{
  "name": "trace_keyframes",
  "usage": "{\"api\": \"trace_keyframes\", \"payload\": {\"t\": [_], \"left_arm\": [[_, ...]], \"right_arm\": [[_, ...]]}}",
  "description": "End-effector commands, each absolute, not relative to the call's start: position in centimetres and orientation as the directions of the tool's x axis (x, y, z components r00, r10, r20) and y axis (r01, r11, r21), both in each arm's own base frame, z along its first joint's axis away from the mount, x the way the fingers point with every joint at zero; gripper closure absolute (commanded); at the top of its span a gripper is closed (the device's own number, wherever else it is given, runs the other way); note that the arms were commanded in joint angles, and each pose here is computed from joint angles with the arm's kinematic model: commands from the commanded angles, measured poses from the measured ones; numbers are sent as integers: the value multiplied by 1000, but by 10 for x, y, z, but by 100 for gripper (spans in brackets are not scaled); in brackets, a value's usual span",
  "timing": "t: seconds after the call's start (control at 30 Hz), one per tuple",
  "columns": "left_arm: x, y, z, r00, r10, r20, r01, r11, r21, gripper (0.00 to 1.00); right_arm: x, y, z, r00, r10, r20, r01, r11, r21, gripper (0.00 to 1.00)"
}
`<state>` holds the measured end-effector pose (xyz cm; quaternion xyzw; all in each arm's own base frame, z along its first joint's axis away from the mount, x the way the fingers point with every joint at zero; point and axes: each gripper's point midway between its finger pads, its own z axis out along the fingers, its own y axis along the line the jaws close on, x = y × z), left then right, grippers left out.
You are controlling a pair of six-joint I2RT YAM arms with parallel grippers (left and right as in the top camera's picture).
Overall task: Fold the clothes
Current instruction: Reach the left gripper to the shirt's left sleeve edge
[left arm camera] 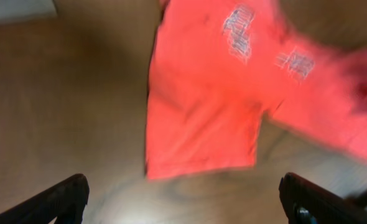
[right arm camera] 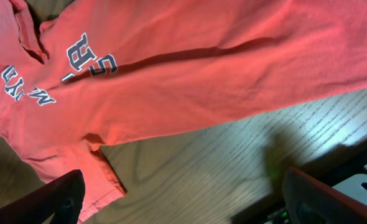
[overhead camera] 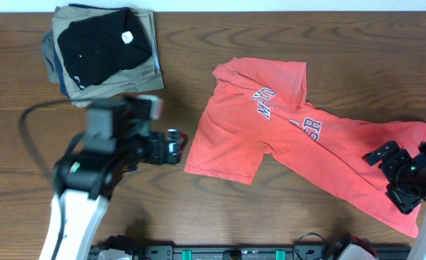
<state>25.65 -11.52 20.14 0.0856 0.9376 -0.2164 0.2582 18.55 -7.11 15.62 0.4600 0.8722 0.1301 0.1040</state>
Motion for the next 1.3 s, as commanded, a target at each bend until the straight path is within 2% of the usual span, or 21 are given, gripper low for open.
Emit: {"api": "trace_keyframes", "payload": {"t": [0.0, 0.07, 0.23, 0.43, 0.73, 1.07, 1.13, 1.27], "left_arm": [[265, -120, 184, -853, 187, -486, 311, 932, -187, 2], [263, -135, 167, -860, 260, -439, 353, 925, -144, 2], [270, -153, 138, -873, 313, -373, 386, 912, -136, 2], [282, -150, 90, -926, 286, -245, 324, 936, -134, 2], [264, -143, 28, -978, 210, 4, 208, 971, -117, 2], [255, -141, -2, -978, 183, 102, 174, 980, -93, 1], [252, -140, -8, -977, 176, 123, 166, 982, -87, 7], [247, -138, -15, -973, 176, 148, 165, 983, -80, 31]], "right_arm": [[187, -69, 158, -601, 795, -85, 737, 592, 325, 1], [187, -69, 158, -616, 783, -90, 725, 608, 323, 1], [186, -68, 158, -648, 755, -101, 698, 641, 318, 1], [185, -68, 157, -648, 755, -97, 699, 641, 317, 1], [186, -68, 157, -648, 756, -98, 699, 640, 318, 1], [186, -68, 157, -647, 756, -98, 700, 640, 318, 1], [186, -68, 157, -647, 756, -98, 700, 640, 318, 1], [186, -68, 157, -647, 756, -98, 700, 640, 318, 1]]}}
